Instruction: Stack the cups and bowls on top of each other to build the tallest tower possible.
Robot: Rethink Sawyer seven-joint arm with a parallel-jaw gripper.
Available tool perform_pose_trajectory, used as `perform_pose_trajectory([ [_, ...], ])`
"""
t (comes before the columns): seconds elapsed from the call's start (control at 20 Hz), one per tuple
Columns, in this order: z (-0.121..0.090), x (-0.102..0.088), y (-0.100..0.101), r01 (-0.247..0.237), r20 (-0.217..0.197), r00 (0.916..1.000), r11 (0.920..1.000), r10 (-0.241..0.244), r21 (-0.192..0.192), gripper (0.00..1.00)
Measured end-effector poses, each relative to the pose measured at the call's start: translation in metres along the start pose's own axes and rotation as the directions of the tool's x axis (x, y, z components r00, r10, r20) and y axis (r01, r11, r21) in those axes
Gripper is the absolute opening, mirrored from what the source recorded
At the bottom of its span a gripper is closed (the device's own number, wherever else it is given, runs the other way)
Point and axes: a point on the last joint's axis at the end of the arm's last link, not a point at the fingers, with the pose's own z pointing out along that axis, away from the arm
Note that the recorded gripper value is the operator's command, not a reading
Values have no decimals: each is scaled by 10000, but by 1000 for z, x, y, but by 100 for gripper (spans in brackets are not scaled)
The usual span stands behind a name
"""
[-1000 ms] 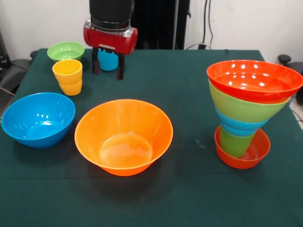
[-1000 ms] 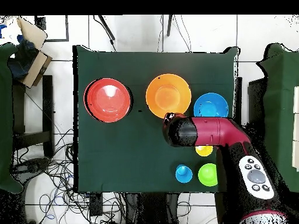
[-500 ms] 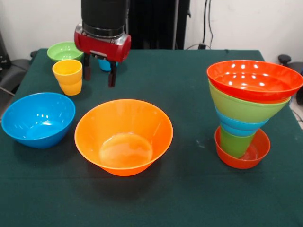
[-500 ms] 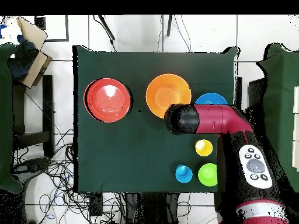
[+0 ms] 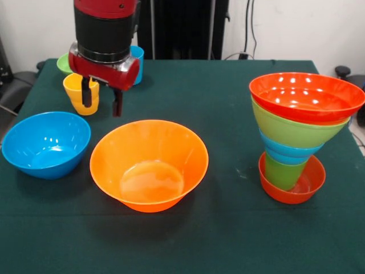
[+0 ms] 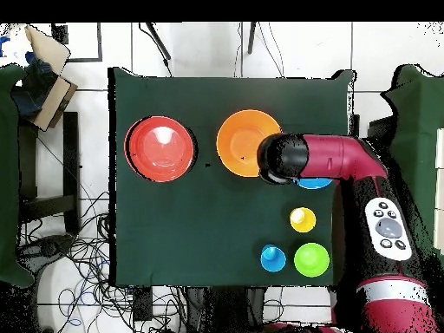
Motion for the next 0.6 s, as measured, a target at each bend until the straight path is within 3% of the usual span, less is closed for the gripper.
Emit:
perform_pose_trajectory([
  [0.15,-6,-1,-10,124,-513,9986,9998,-117,135,100],
  [0.4,-19,2,-29,772,-1469,9863,9970,-748,111,100],
  [0.6,-18,-1,-45,1360,-1556,9785,9907,-1354,-67,100],
])
